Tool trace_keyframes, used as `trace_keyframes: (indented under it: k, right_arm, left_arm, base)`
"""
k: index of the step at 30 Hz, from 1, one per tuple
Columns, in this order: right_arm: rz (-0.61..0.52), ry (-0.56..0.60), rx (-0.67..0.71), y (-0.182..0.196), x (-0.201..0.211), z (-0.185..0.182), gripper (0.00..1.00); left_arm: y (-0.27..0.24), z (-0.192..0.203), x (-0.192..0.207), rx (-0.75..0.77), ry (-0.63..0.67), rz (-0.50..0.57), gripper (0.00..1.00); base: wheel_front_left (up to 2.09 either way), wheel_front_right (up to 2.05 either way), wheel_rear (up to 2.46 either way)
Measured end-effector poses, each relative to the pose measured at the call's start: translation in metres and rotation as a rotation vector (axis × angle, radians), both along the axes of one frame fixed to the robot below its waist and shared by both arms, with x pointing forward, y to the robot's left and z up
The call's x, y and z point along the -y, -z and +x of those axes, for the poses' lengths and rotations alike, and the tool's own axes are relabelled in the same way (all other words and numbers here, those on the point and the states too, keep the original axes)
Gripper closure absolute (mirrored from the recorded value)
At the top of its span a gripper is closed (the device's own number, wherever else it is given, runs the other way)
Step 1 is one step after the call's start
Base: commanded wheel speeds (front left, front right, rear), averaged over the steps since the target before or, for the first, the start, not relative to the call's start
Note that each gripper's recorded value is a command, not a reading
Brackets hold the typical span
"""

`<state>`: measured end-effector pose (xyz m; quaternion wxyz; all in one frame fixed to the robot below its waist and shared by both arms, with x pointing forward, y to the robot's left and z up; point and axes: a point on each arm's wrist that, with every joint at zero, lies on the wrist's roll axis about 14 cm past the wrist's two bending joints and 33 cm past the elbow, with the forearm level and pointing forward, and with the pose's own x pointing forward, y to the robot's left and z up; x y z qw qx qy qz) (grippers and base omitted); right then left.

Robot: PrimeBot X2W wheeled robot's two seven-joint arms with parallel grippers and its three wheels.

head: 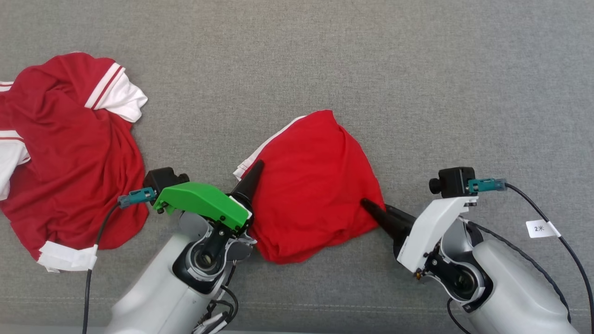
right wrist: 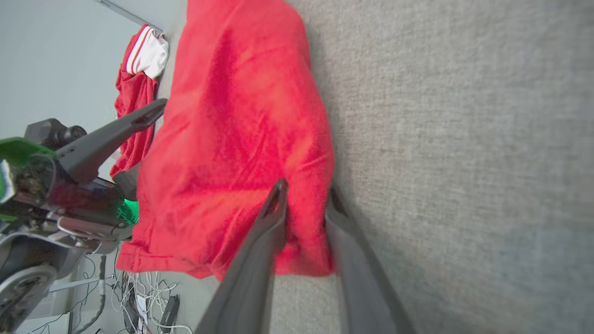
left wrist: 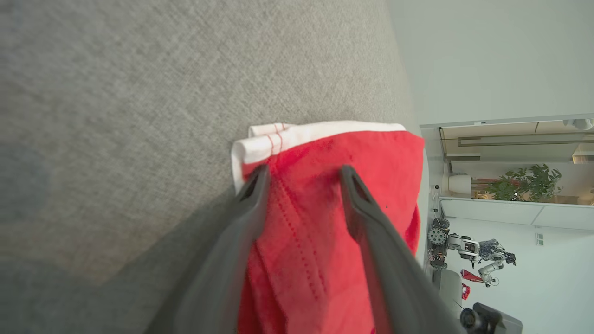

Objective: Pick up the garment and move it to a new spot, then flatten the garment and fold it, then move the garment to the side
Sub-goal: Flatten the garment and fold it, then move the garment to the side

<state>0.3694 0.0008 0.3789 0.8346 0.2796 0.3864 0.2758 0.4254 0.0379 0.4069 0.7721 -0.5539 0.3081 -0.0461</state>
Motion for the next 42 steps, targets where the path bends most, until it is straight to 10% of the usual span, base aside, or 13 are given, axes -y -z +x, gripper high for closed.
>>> trace_keyframes:
  k: [15, 17, 18, 42]
  right_arm:
    - [0.042, 0.049, -0.040, 0.006, 0.008, 0.001, 0.97]
    - [0.045, 0.048, -0.044, 0.007, 0.008, 0.000, 0.52]
    - [0.046, 0.046, -0.043, 0.007, 0.008, 0.000, 0.00]
    - [0.060, -0.029, 0.009, -0.006, -0.018, 0.027, 0.00]
  left_arm:
    - [0.013, -0.002, 0.001, -0.018, -0.004, 0.004, 0.59]
    - [0.013, -0.001, 0.000, -0.016, -0.011, 0.006, 0.57]
    - [0.013, -0.001, 0.000, -0.014, -0.011, 0.005, 0.56]
    - [-0.002, -0.012, 0.003, 0.042, -0.002, -0.009, 0.44]
  base:
    - [0.00, 0.00, 0.00]
    - [0.00, 0.00, 0.00]
    - [0.00, 0.00, 0.00]
    - [0.00, 0.00, 0.00]
